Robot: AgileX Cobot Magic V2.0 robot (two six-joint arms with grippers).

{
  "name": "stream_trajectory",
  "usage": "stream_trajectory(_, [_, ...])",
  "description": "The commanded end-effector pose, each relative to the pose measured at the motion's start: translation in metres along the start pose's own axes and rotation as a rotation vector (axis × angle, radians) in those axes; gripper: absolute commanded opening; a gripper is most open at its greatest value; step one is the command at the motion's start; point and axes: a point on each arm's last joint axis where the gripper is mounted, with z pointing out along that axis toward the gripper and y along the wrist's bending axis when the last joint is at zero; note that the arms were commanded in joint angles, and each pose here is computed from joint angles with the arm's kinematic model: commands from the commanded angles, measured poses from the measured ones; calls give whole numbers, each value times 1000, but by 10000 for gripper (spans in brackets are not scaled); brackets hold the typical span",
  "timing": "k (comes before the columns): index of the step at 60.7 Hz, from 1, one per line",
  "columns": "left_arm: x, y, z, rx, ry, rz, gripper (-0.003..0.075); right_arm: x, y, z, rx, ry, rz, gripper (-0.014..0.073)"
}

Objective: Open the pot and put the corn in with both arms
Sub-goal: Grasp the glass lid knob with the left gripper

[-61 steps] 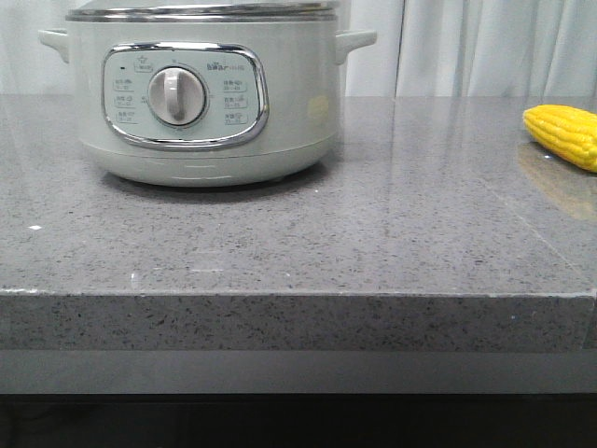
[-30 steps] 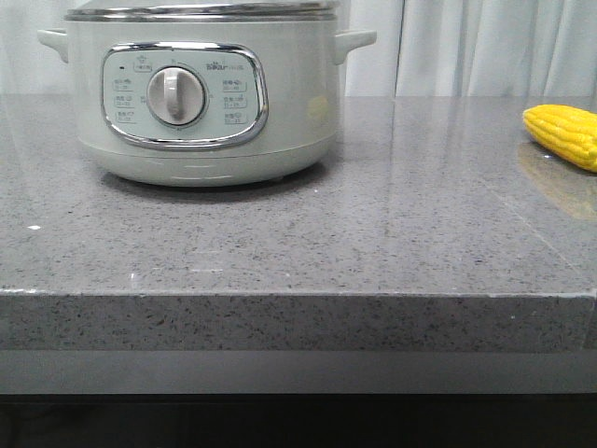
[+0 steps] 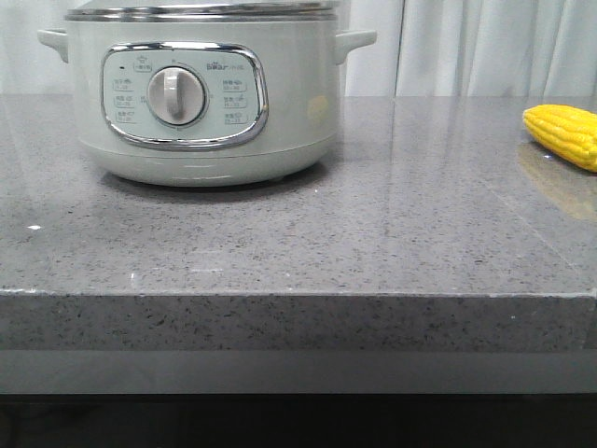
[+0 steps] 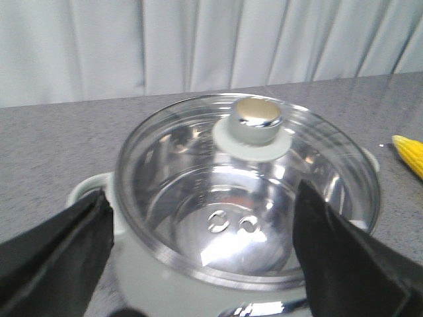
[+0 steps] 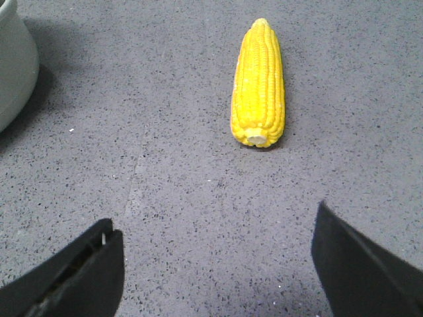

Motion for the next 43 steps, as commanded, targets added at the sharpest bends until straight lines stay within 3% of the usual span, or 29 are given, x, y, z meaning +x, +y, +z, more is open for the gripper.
stream_trajectory(1, [-28, -10, 10, 36, -127, -7, 554, -17, 0, -6, 5, -104, -19, 596])
stream_trajectory(15, [-41, -23, 55, 77, -101, -14, 554, -17, 0, -6, 5, -104, -19, 596])
stream_trajectory(43, [-53, -27, 125, 75, -119, -36, 554, -17, 0, -6, 5, -104, -19, 596])
